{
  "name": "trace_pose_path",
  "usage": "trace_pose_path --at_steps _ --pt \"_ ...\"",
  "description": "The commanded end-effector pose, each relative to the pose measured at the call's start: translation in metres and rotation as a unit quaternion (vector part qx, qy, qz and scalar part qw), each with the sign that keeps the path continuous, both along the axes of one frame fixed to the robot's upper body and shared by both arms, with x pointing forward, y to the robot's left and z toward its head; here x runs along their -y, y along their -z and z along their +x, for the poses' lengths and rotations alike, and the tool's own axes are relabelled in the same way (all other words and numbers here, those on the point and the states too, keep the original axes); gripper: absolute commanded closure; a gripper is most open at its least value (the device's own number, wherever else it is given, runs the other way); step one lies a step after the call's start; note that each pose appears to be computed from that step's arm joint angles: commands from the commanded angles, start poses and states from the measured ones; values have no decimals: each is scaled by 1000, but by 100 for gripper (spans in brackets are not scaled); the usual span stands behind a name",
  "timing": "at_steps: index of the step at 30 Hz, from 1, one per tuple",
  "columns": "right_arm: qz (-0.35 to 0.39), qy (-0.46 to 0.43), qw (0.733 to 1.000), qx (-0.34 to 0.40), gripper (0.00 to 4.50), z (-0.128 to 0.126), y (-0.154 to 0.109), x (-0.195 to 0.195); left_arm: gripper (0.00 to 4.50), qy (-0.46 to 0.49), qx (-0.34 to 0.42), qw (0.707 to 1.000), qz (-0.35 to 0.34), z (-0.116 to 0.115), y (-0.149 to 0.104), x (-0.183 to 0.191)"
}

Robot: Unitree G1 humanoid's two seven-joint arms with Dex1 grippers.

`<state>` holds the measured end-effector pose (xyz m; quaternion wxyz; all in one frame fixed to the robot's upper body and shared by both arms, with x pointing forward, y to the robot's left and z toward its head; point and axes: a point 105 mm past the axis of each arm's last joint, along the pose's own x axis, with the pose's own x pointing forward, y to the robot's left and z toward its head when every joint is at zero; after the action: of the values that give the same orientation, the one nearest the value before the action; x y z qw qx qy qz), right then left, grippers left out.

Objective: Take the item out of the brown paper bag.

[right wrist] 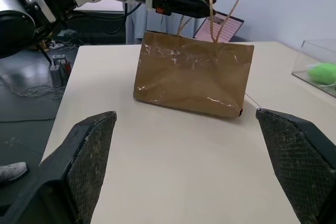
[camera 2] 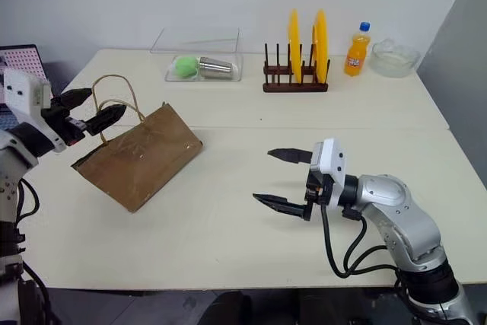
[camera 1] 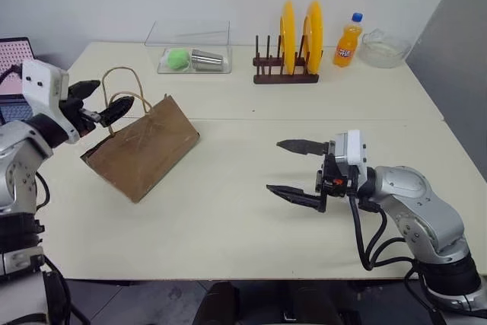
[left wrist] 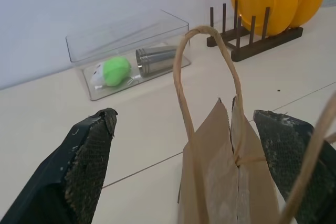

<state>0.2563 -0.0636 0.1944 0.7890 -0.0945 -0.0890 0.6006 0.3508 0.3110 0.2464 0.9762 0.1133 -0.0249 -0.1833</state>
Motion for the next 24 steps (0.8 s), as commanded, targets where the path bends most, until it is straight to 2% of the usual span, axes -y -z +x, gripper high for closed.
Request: trace_pose_path --at_steps 1,5,16,24 --pt "5 -3 1000 17 0 -6 -9 1 11 12 5 1000 13 1 -10 -1" --pt "1 -1 1000 16 0 -7 -8 1 94 24 -1 1000 17 5 -10 1" --pt "-4 3 1000 15 0 -8 -7 2 448 33 4 999 23 20 -10 5" --pt "-8 13 1000 14 0 -12 -9 6 448 90 43 994 36 33 -42 32"
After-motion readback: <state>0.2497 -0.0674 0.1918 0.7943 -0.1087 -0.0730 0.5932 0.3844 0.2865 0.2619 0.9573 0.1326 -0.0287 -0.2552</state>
